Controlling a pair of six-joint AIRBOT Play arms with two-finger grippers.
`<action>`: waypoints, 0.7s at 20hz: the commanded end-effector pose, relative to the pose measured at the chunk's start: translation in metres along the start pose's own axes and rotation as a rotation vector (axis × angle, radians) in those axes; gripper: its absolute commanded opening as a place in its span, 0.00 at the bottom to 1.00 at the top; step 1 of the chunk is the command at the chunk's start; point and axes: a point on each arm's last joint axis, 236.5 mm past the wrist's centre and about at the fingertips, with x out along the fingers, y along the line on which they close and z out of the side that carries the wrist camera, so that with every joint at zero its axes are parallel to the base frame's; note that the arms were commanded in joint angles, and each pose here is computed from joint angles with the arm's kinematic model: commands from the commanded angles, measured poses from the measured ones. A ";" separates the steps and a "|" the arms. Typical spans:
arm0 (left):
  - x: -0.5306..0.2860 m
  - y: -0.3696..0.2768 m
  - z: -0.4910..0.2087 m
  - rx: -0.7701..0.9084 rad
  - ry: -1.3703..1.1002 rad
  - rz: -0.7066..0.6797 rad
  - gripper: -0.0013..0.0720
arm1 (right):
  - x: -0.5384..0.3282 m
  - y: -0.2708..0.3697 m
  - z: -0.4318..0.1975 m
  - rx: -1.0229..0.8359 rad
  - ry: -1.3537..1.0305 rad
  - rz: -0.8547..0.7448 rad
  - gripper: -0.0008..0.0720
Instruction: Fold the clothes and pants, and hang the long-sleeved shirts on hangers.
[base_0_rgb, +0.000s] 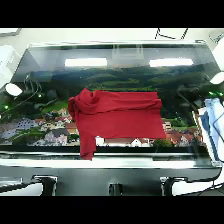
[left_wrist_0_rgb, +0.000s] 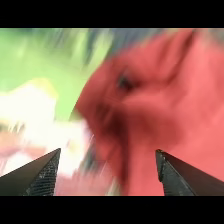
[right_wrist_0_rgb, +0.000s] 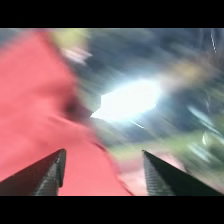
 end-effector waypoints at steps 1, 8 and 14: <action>0.001 0.034 -0.101 -0.078 0.371 0.004 0.83 | 0.006 -0.062 -0.075 0.066 0.302 -0.031 0.88; 0.068 -0.020 -0.175 -0.117 0.411 -0.181 0.69 | 0.069 -0.041 -0.145 0.041 0.443 0.097 0.88; 0.089 -0.051 -0.176 -0.102 0.357 -0.179 0.53 | 0.074 -0.035 -0.140 0.063 0.414 0.124 0.88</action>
